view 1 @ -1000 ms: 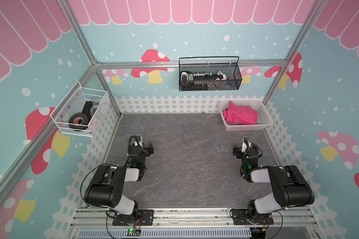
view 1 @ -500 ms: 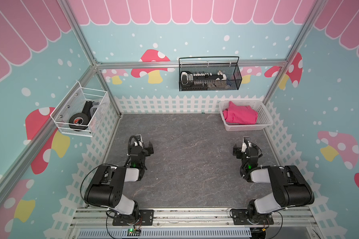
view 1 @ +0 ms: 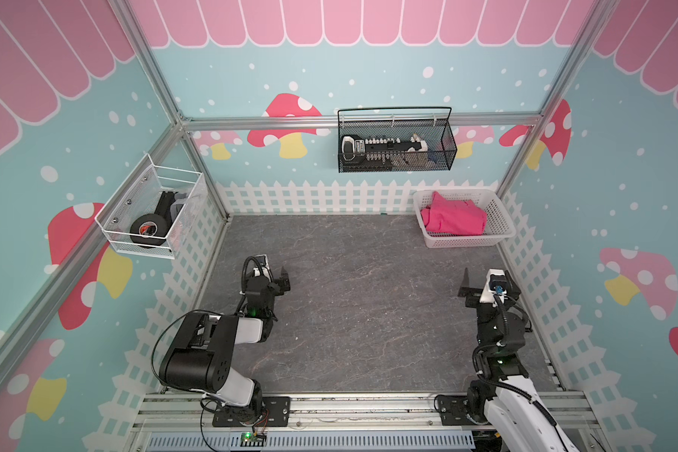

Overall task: Roll up the long pants
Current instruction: Reset both arms

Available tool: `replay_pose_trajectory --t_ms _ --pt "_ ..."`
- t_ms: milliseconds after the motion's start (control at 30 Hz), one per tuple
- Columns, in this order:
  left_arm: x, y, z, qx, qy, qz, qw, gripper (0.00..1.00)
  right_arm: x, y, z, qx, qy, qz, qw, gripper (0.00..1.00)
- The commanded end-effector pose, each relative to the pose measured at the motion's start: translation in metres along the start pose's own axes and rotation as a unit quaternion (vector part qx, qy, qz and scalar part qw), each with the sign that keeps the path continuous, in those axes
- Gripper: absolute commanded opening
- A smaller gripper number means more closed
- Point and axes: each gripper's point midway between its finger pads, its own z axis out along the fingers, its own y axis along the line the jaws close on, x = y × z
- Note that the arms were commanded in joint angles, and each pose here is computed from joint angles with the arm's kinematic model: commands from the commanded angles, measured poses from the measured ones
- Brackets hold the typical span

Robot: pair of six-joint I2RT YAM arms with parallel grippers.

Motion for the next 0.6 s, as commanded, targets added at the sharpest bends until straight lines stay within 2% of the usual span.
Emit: replay_pose_trajectory --t_ms 0,33,100,167,233,267,300,333,400,567 --pt "-0.014 0.001 0.003 0.002 -0.020 -0.001 1.000 0.99 0.060 0.011 0.017 -0.015 0.083 -0.030 0.996 0.99" --pt "-0.014 0.001 0.003 0.002 -0.020 -0.001 1.000 0.99 0.075 0.018 0.026 -0.026 0.102 -0.027 0.994 0.99" --pt "-0.014 0.000 0.003 0.004 -0.019 -0.001 1.000 0.99 0.080 0.039 0.045 -0.072 0.102 -0.023 0.992 0.99" --pt "-0.014 0.001 0.003 0.003 -0.019 -0.001 1.000 0.99 0.076 0.043 0.064 -0.073 0.117 -0.006 0.990 0.99" --pt "-0.014 0.001 0.003 0.003 -0.019 -0.001 1.000 0.99 0.099 0.043 0.079 -0.056 0.163 -0.003 0.985 0.99" --pt "-0.014 0.001 0.003 0.004 -0.020 -0.001 1.000 0.99 0.106 0.046 0.083 -0.061 0.159 -0.005 0.985 0.99" --pt "-0.014 0.000 0.003 0.004 -0.019 -0.001 1.000 0.99 0.111 0.049 0.085 -0.064 0.147 -0.004 0.987 0.99" --pt "-0.014 0.001 0.003 0.004 -0.020 -0.001 1.000 0.99 0.116 0.046 0.081 -0.060 0.175 -0.007 0.983 0.99" --pt "-0.014 0.001 0.003 0.004 -0.019 -0.001 1.000 0.99 0.113 0.046 0.085 -0.059 0.162 -0.004 0.985 0.99" --pt "-0.014 0.000 0.003 0.005 -0.018 -0.002 1.000 0.99 0.117 0.046 0.084 -0.061 0.176 -0.005 0.982 0.98"
